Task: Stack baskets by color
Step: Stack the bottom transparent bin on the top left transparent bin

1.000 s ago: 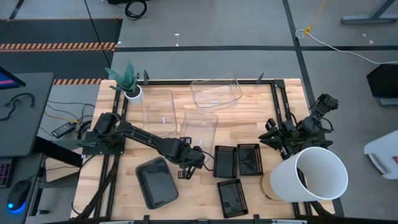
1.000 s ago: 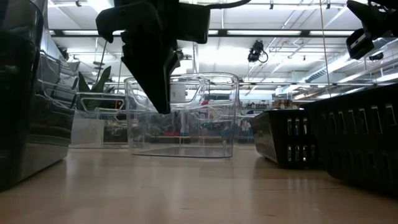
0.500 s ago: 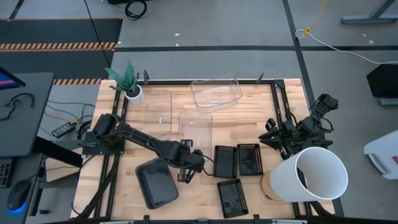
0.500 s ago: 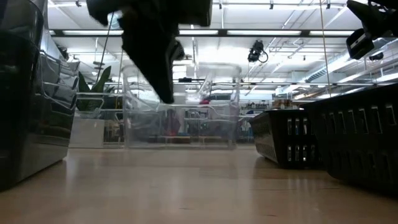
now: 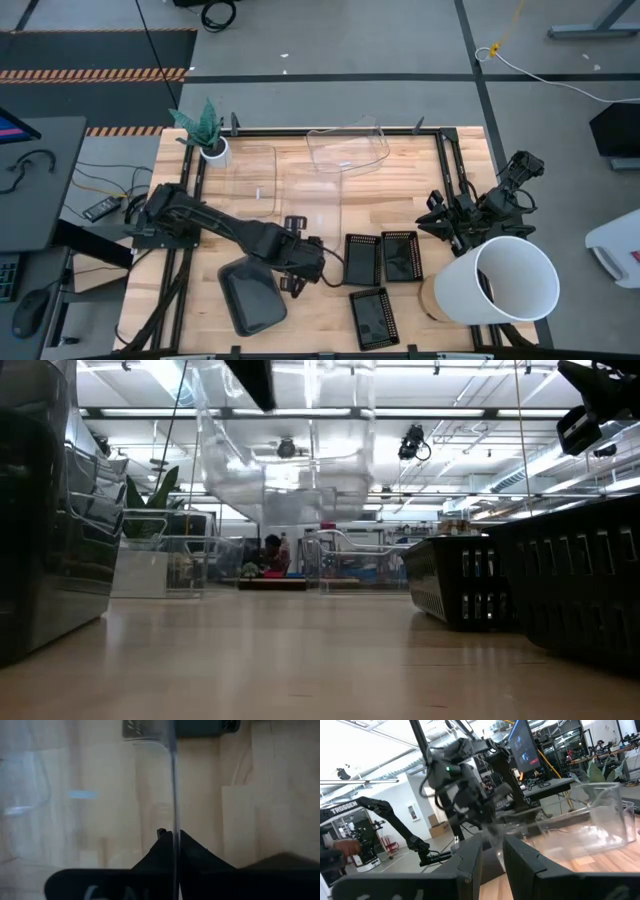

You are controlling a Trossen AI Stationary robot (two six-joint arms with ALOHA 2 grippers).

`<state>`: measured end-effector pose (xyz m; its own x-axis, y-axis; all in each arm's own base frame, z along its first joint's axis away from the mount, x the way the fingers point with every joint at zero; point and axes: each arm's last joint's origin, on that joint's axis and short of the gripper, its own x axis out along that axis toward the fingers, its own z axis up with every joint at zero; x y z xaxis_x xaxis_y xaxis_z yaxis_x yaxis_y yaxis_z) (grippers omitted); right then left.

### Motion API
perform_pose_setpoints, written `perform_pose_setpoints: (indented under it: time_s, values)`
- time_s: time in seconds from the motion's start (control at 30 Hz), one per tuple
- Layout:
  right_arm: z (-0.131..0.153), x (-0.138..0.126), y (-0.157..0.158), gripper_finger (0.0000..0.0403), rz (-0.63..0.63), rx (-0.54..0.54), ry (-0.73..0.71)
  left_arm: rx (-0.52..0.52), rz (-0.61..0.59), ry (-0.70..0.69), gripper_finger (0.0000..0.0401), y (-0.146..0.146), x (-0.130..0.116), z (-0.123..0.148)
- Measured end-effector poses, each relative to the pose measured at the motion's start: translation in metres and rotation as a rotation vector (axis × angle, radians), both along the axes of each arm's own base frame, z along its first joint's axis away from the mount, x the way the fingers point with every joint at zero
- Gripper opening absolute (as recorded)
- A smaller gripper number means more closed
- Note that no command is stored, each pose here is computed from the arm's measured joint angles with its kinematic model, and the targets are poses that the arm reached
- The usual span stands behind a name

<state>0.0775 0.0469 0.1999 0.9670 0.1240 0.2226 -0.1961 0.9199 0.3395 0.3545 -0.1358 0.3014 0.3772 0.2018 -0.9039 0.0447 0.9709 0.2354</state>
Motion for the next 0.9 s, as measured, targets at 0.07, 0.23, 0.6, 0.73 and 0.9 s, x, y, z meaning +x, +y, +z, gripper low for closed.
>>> perform_pose_setpoints:
  time_s: [0.07,0.23,0.6,0.73,0.9]
  values:
    - [0.000,0.000,0.000,0.0082,0.000,0.000,0.000,0.003,0.017,-0.004,0.0007,0.001,-0.011,0.010]
    - [0.000,0.000,0.000,0.0083,0.000,0.003,-0.004,0.076,0.075,0.018,0.0007,0.005,-0.042,0.030]
    - [0.000,0.000,0.000,0.0083,0.000,0.003,-0.003,0.192,0.118,-0.010,0.0007,0.032,-0.091,0.074]
    - [0.000,0.000,0.000,0.0082,0.000,0.003,-0.003,0.204,0.120,-0.024,0.0006,0.042,-0.098,0.082]
    - [0.000,0.000,0.000,0.0083,0.000,0.003,-0.003,0.198,0.146,-0.043,0.0006,0.054,-0.102,0.089]
